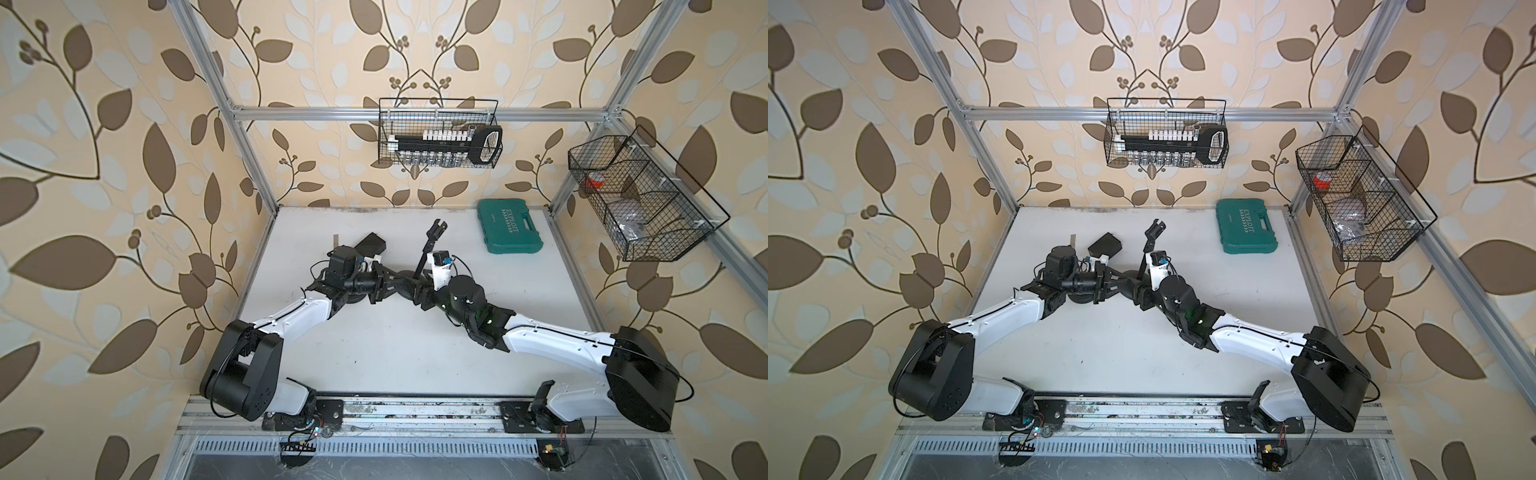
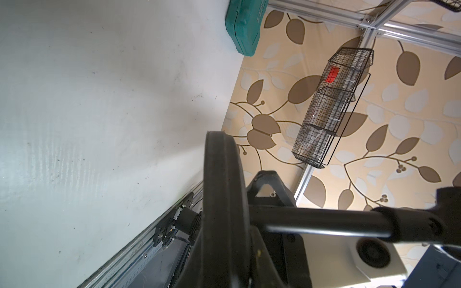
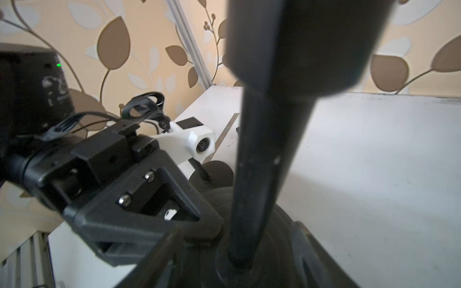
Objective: Assemble a microphone stand
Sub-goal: Place the microphone stand at the center of the board.
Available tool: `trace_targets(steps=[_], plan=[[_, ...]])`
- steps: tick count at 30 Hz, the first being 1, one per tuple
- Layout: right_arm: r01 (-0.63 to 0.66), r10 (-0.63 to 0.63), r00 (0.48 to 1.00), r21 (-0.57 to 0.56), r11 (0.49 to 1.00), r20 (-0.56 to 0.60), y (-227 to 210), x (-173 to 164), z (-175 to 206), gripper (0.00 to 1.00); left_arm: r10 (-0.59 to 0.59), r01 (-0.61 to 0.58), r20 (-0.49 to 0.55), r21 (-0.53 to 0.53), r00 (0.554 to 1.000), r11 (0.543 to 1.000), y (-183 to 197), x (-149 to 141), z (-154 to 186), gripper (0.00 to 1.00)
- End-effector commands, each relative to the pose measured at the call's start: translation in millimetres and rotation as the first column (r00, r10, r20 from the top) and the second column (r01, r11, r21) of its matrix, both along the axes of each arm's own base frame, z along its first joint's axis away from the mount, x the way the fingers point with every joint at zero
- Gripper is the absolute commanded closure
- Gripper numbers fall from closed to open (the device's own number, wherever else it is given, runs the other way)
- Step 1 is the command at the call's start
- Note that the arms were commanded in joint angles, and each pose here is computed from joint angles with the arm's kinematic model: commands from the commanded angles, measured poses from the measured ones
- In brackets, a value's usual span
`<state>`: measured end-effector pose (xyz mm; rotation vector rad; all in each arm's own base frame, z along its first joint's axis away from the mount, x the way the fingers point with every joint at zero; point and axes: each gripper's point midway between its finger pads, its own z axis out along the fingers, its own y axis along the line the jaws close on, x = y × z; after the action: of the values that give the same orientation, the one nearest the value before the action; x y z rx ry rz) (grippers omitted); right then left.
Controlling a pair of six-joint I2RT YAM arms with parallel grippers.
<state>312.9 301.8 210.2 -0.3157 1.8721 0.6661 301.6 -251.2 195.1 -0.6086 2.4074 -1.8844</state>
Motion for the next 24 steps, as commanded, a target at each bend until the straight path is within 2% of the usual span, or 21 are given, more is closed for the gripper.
trace_targets(steps=[1,4,6,10,14,19,24], plan=[[-0.156,0.157,0.987,-0.029,0.987,0.038,-2.5,-18.6,17.5,0.17,-0.011,0.017,0.204,-0.029,0.979,0.999,-5.3,10.8,49.8,1.00],[-0.150,0.151,0.987,-0.032,0.988,0.048,-30.2,-24.8,16.3,0.15,0.005,-0.006,0.248,0.004,0.969,1.000,-4.1,19.2,54.1,1.00],[-0.104,0.105,0.994,-0.029,0.994,0.033,-52.8,-24.3,7.3,0.14,0.011,-0.028,0.286,0.054,0.958,0.998,-1.6,25.5,56.0,1.00],[0.031,-0.031,0.998,0.012,0.999,-0.052,-97.6,-15.4,-18.2,0.15,0.000,-0.076,0.418,0.165,0.909,0.983,4.8,38.7,72.8,1.00],[0.091,-0.089,0.988,0.013,0.996,-0.130,-114.8,-10.8,-45.2,0.15,-0.035,-0.118,0.526,0.255,0.849,0.960,6.8,47.0,89.5,1.00],[0.089,-0.087,0.979,-0.001,0.996,-0.186,-115.2,-6.7,-63.7,0.15,-0.066,-0.092,0.580,0.238,0.812,0.967,-4.0,49.5,103.8,1.00],[0.085,-0.084,0.976,-0.002,0.996,-0.199,-114.7,-4.7,-66.2,0.14,-0.086,-0.075,0.614,0.232,0.785,0.970,-12.4,46.2,111.2,1.00]])
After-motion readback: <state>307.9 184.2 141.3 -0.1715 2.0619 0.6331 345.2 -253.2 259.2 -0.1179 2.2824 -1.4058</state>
